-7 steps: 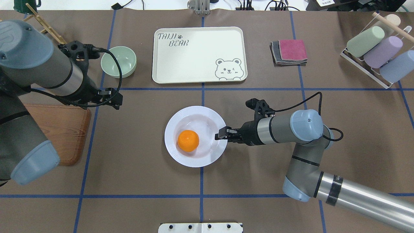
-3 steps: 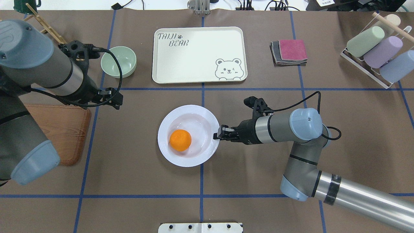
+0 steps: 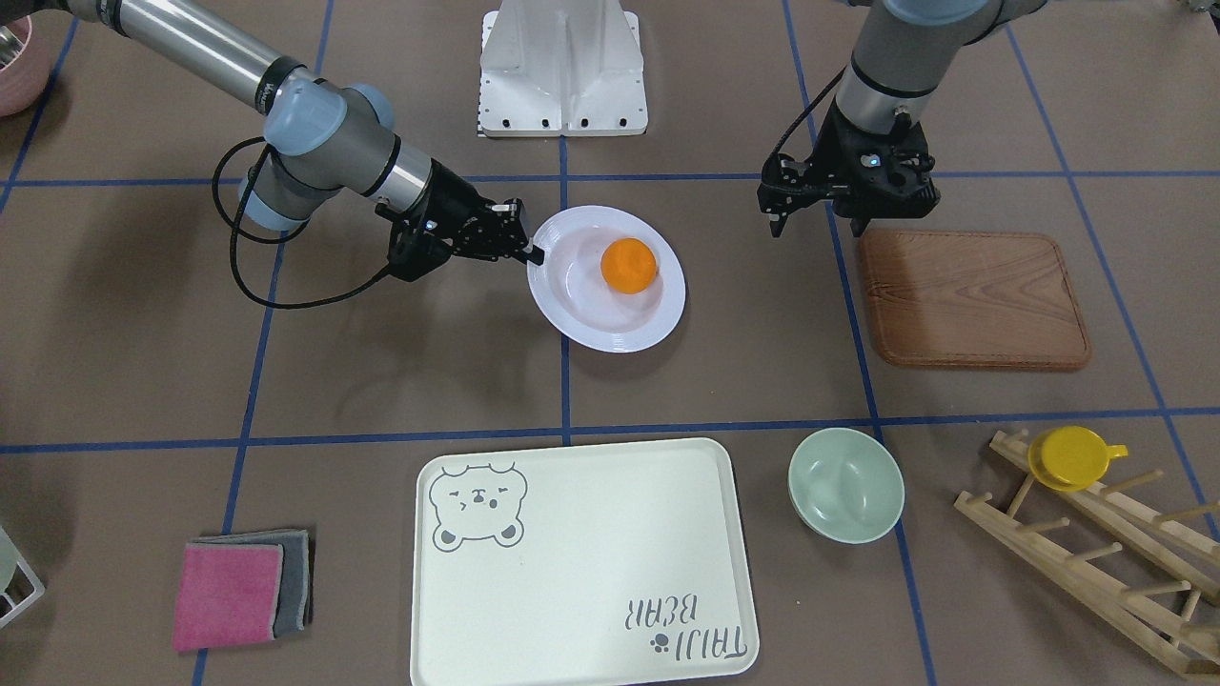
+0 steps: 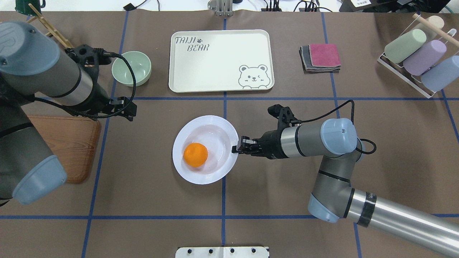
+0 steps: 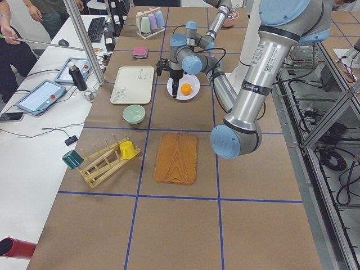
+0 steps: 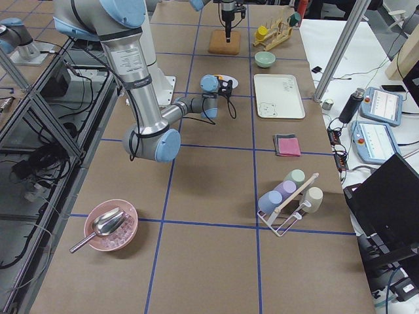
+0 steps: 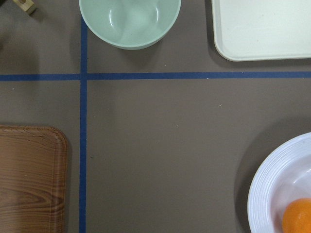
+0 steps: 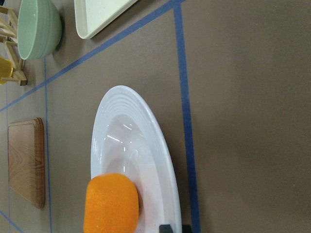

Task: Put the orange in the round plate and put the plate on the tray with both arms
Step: 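Slide the plate onto the bear tray with the right gripper while the left arm rests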

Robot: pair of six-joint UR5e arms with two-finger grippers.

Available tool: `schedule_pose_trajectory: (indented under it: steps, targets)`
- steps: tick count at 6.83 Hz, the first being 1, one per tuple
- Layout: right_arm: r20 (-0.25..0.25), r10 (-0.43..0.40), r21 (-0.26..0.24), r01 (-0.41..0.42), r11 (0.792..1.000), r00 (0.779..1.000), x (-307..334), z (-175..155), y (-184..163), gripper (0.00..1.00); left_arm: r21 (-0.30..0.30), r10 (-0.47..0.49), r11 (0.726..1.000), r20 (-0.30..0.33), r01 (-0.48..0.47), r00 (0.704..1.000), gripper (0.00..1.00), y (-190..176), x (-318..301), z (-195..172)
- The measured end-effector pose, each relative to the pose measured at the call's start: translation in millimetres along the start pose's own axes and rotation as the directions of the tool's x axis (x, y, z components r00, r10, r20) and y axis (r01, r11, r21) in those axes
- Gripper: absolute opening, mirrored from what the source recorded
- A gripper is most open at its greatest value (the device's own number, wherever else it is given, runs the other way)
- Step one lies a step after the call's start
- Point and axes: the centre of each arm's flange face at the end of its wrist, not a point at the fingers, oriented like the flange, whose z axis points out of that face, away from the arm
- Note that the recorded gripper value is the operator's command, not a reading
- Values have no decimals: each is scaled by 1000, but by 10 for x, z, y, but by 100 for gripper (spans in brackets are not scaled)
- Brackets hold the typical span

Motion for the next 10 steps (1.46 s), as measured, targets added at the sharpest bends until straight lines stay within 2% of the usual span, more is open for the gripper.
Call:
schedule_pose_trajectory:
  steps: [5, 7, 9, 10]
  targets:
    - [125, 46, 34, -51, 998, 991, -79, -333, -154, 0, 14, 3, 1000, -6, -2, 1000, 99, -31, -26, -87]
    - [220, 80, 51, -93, 994, 972, -6, -454, -169, 0, 19, 4, 1000, -2, -4, 1000, 98, -61, -76, -108]
    - [279, 144, 103, -179, 978, 949, 22, -562, -310, 0, 44, 44, 998, 24, -45, 999, 98, -243, -346, -221]
    - [288, 178, 148, -227, 963, 941, 96, -643, -497, 0, 47, 78, 996, 49, -81, 996, 98, -407, -673, -311]
